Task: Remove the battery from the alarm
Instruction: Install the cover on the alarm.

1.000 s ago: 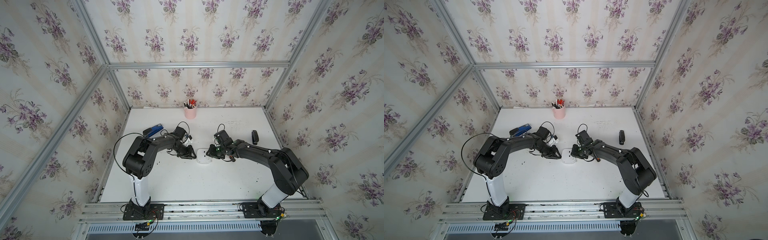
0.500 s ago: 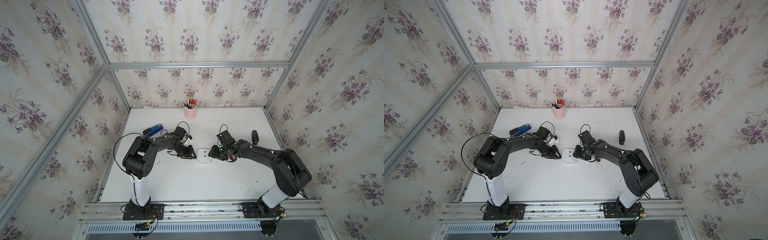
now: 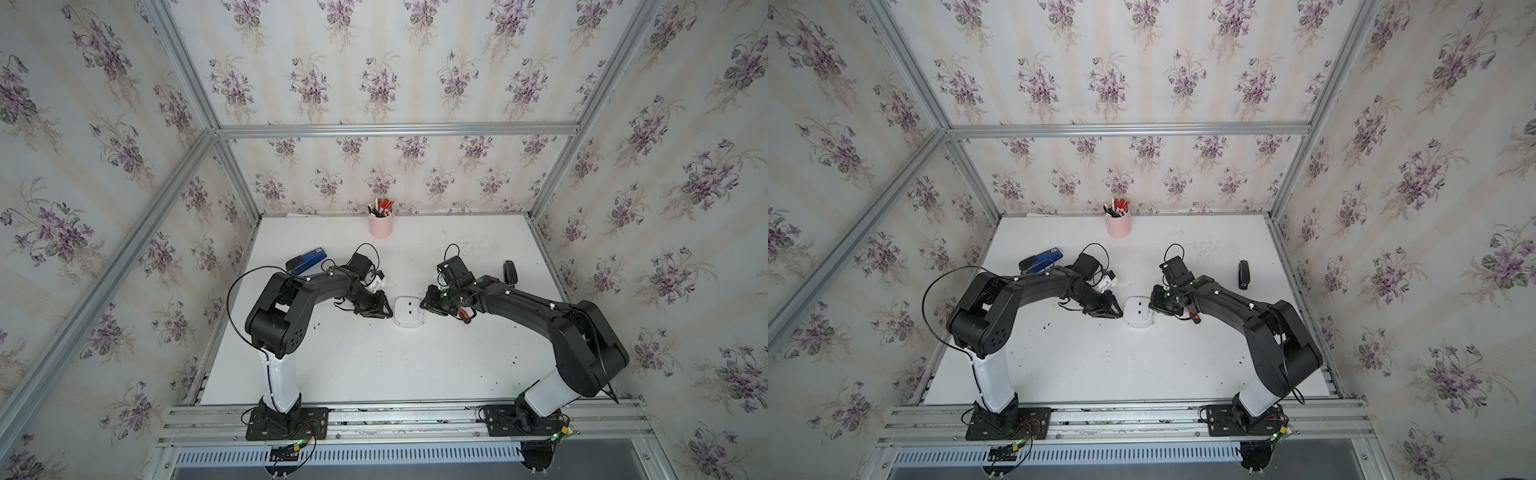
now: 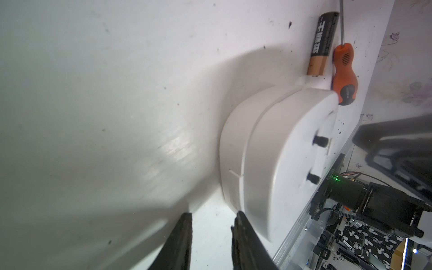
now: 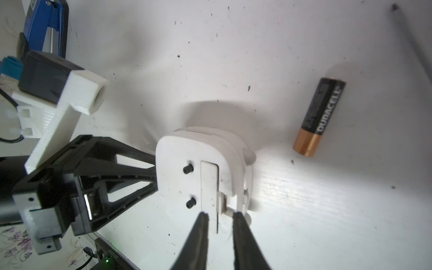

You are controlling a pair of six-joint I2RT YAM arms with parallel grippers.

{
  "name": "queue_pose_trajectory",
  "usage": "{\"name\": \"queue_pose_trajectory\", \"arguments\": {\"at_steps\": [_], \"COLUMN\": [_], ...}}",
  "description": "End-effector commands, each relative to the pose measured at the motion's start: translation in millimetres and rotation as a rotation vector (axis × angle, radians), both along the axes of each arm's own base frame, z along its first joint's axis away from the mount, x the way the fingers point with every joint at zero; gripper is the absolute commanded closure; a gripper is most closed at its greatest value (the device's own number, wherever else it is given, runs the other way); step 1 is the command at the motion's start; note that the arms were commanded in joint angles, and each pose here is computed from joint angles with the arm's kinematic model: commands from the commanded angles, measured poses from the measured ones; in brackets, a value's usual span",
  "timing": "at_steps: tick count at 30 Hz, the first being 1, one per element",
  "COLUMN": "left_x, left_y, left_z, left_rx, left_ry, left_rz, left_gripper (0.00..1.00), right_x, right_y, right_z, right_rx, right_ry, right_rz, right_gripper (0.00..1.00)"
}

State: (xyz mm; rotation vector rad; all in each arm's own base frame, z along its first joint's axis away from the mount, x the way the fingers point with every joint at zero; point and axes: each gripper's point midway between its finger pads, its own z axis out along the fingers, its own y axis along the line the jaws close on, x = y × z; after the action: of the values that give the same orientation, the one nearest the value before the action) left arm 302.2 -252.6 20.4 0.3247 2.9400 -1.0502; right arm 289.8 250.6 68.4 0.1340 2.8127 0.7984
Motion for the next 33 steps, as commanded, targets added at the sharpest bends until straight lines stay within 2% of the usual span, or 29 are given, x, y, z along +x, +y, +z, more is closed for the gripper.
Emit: {"name": "queue_pose_trajectory", "arguments": {"at_steps": [1, 9, 25, 29, 33], "left_x": [-6.7, -5.9, -6.6, -6.3, -6.5], "left_y": [16.7, 16.8, 17.1, 17.4, 17.3], "left_z": [-15.8, -15.6, -18.2, -17.5, -17.1], "left_rx": [0.108, 0.108, 0.112, 0.113, 0.113], "left_ry": [0.016, 0.014, 0.016, 0.015, 0.014], "left_rz": [0.006, 0.005, 0.005, 0.005, 0.007], "left_gripper": [0.64, 0.64, 0.64, 0.65, 0.64], "right_x": [4.7, 8.5, -14.1, -15.5, -2.3], "right_y": [13.1, 22.6, -1.9, -4.4, 10.5], "right_z": [9.7, 5.1, -41.6, -41.2, -18.6], "right_rx": [0.066, 0.092, -0.039, -0.042, 0.042], "right_ry": [-0.015, -0.001, 0.095, 0.088, 0.020], "right_rz": [0.009, 0.014, 0.007, 0.004, 0.013], "right_gripper": [1.00, 1.00, 1.00, 1.00, 0.99]}}
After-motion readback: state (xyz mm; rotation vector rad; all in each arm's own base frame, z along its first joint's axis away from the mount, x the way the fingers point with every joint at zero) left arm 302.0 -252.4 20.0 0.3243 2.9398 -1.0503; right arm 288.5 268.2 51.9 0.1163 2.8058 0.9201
